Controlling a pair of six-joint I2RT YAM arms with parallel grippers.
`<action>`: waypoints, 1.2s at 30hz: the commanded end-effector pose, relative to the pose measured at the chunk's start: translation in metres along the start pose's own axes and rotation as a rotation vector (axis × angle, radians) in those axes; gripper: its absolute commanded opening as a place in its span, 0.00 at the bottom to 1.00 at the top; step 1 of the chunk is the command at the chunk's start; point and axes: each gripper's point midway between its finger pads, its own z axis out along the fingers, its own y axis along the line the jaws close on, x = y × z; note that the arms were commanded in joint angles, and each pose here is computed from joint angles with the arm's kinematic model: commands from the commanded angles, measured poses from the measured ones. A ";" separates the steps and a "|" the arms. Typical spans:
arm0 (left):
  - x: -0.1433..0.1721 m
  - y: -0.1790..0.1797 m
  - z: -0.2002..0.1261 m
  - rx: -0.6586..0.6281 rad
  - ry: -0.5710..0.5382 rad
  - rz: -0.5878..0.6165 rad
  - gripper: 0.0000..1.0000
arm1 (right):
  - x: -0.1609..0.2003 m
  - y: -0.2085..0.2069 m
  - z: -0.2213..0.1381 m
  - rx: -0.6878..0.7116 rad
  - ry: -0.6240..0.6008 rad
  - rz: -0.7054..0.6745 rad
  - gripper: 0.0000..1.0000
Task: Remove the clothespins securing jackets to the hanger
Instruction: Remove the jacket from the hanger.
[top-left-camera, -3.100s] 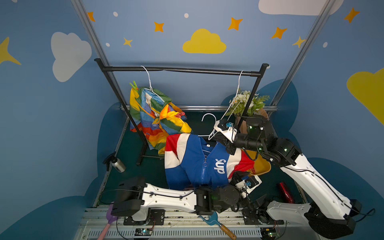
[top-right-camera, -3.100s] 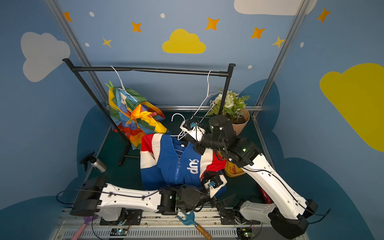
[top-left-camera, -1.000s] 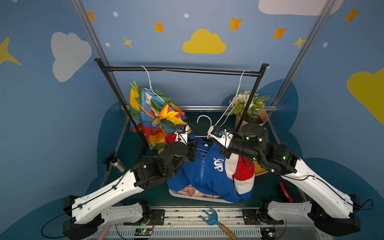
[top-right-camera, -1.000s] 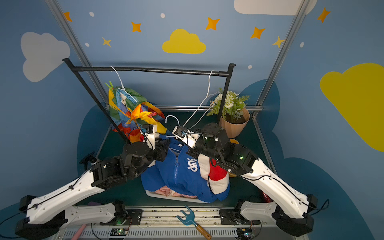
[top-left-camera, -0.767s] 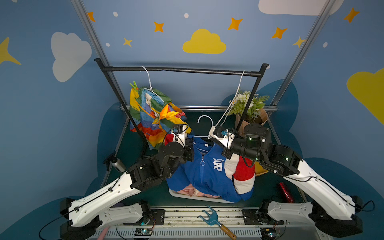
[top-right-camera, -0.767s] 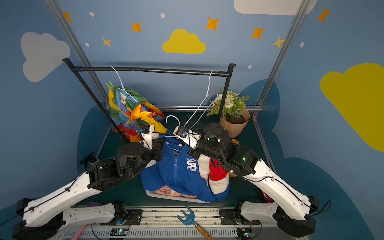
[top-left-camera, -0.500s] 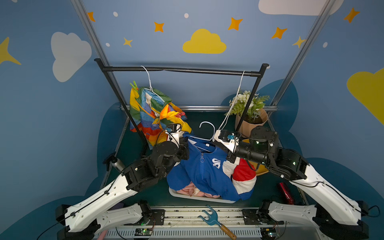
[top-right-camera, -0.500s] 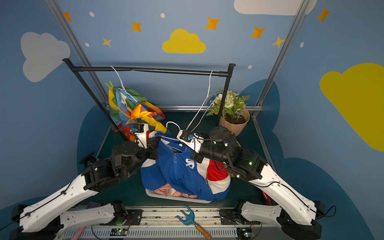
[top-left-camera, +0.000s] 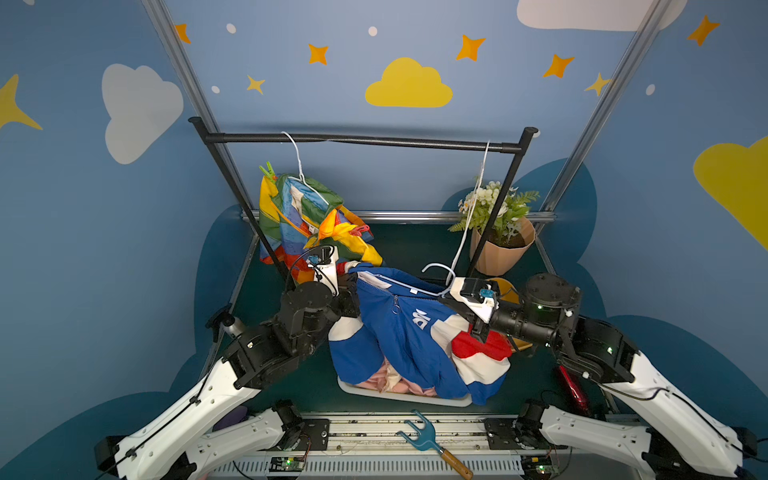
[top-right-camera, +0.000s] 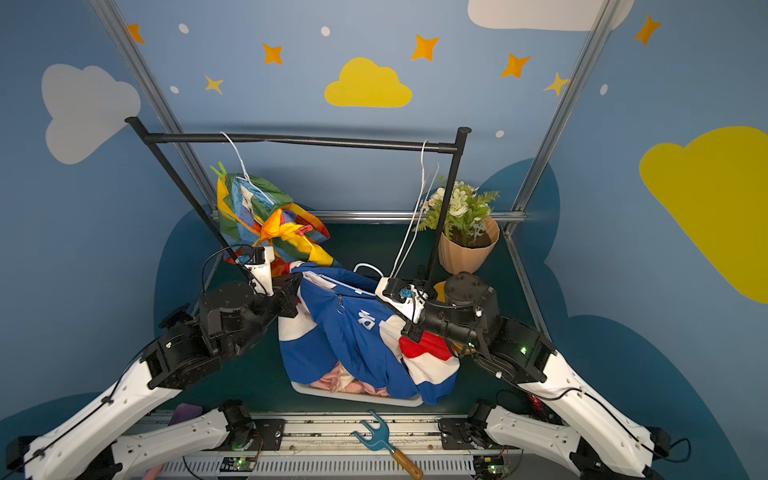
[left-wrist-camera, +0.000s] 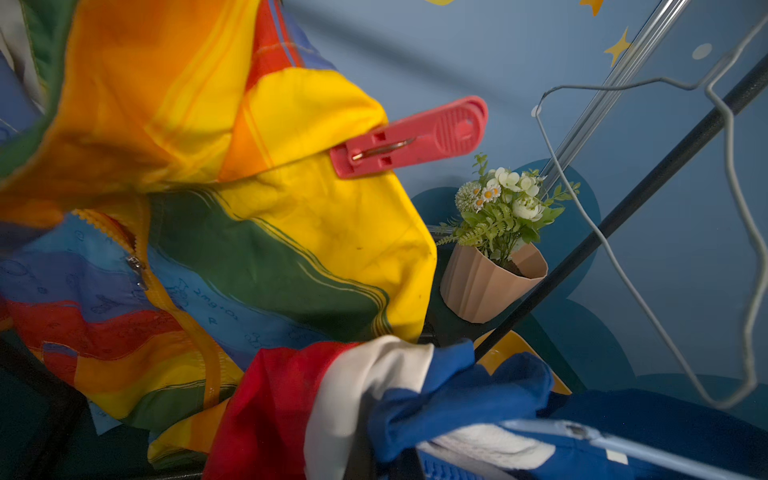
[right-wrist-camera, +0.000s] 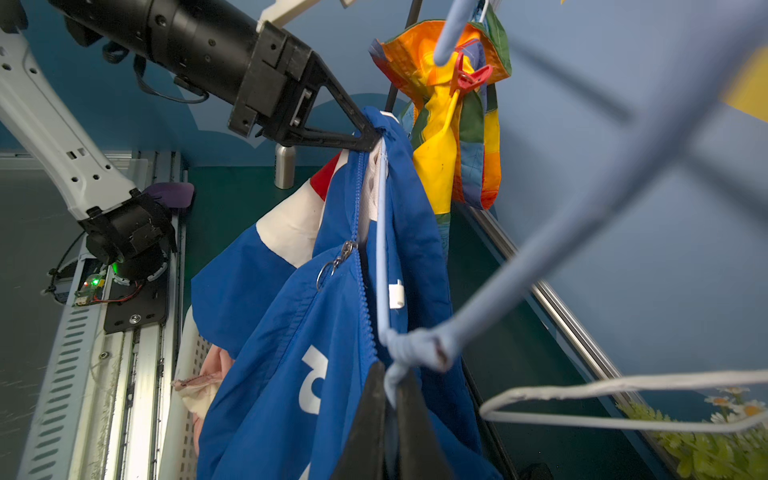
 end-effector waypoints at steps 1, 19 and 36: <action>-0.018 0.033 -0.009 -0.139 -0.070 -0.024 0.04 | -0.022 -0.014 -0.029 0.070 -0.098 0.036 0.00; -0.049 0.016 -0.014 -0.076 -0.113 -0.047 0.04 | 0.013 0.014 -0.015 -0.056 0.002 0.027 0.00; -0.050 0.026 -0.002 -0.093 -0.083 -0.114 0.04 | 0.002 0.010 -0.050 0.012 -0.150 0.090 0.00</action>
